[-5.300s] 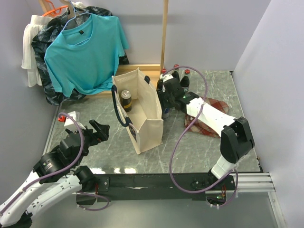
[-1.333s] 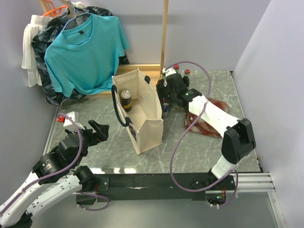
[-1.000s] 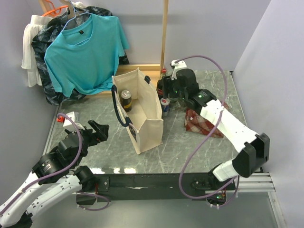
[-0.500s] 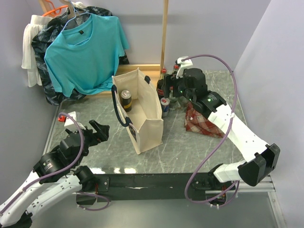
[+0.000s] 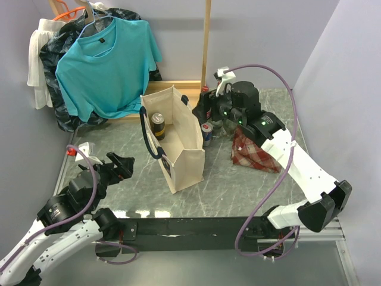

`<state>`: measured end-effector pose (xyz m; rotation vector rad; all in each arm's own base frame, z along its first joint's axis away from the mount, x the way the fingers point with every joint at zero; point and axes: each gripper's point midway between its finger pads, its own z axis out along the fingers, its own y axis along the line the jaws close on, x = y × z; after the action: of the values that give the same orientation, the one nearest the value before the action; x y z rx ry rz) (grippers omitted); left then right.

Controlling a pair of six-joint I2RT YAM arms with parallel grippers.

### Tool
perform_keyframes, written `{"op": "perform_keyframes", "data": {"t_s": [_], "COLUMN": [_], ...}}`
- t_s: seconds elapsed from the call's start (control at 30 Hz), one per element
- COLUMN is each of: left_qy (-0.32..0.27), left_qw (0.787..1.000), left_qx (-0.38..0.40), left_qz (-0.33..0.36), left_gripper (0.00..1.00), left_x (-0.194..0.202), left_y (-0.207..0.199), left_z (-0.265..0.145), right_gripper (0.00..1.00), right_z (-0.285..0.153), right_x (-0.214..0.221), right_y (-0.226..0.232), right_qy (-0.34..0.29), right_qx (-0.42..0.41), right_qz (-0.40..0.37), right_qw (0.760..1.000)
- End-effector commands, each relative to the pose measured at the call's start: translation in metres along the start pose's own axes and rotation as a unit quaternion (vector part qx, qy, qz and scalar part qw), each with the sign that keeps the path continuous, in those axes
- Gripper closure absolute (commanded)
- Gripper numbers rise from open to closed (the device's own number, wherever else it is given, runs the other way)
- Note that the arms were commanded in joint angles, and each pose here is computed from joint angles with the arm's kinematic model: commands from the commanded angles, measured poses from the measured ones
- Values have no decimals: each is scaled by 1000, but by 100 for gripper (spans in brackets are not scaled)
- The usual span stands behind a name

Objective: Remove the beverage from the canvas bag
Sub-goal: Place the drink at the center of the board.

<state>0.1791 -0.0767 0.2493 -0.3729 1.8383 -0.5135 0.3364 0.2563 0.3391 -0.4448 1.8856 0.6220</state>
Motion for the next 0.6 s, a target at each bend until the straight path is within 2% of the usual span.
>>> {"op": "perform_keyframes", "data": {"t_s": [0.0,0.37,0.57], "left_qy": [-15,-11,-14], "left_qw": [1000,1000,1000], "left_qx": [8,1,6], "left_qz": [-13,-9,-11], "left_gripper": [4,4,4], "left_x": [-9,-8,-9], "left_y": [-4,-3,-4], "left_z": [-3,-1,-2], "right_gripper": [15,15,14], "right_z": [0,42,63], "right_x": [-23,-15,-4], "right_y": [31,64,62], "right_qy": [-14,34,60], "right_qx": [-49,-24,4], "right_qz": [-13,-77,-98], "right_qw": [999,996,993]}}
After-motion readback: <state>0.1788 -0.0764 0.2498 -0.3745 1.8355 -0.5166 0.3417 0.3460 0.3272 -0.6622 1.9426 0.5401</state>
